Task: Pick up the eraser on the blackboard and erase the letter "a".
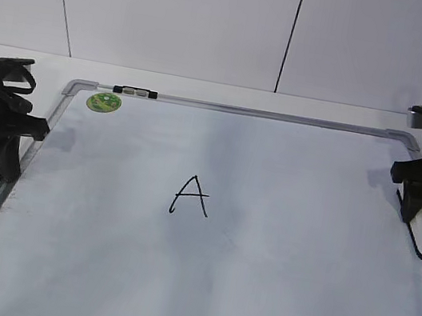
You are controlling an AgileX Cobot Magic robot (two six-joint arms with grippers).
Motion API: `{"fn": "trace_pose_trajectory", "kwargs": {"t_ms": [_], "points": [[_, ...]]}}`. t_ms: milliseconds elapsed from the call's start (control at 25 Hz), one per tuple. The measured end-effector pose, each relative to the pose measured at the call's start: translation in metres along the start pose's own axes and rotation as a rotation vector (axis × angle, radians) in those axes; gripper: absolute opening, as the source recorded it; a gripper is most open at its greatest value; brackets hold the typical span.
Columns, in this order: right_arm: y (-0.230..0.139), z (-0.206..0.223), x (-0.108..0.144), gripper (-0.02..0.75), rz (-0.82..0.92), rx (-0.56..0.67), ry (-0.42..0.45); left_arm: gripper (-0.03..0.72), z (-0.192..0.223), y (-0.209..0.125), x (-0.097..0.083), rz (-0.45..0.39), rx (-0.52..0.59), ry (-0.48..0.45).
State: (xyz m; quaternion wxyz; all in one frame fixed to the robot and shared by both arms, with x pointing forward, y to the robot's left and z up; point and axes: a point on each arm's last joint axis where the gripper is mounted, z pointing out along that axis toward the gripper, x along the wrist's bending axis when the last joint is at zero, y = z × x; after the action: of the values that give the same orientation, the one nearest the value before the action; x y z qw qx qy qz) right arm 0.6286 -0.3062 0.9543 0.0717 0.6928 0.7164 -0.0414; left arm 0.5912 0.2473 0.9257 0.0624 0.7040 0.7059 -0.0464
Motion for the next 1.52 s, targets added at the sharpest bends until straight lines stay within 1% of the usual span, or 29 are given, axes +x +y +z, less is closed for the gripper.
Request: {"fn": "trace_pose_trajectory", "kwargs": {"t_ms": [200,480,760,1080,1240,1520], "points": [[0.0,0.0,0.0,0.605,-0.001,0.0,-0.005,0.055,0.0,0.0,0.0,0.0,-0.001,0.0],[0.001,0.001,0.0,0.612,-0.001,0.003,-0.006,0.055,0.0,0.0,0.0,0.0,-0.002,0.0],[0.009,-0.016,0.001,0.613,0.004,-0.001,0.045,0.055,0.0,0.0,0.0,0.001,-0.002,0.001],[0.01,-0.021,0.001,0.612,0.003,0.011,0.053,0.055,0.0,0.0,0.0,0.001,-0.002,0.001],[0.007,-0.034,-0.001,0.612,0.008,-0.021,0.053,0.055,0.0,0.0,0.0,0.001,-0.002,0.001],[-0.001,-0.071,-0.002,0.603,0.017,-0.113,0.1,0.058,0.0,0.0,0.0,0.001,-0.002,0.001]]}}
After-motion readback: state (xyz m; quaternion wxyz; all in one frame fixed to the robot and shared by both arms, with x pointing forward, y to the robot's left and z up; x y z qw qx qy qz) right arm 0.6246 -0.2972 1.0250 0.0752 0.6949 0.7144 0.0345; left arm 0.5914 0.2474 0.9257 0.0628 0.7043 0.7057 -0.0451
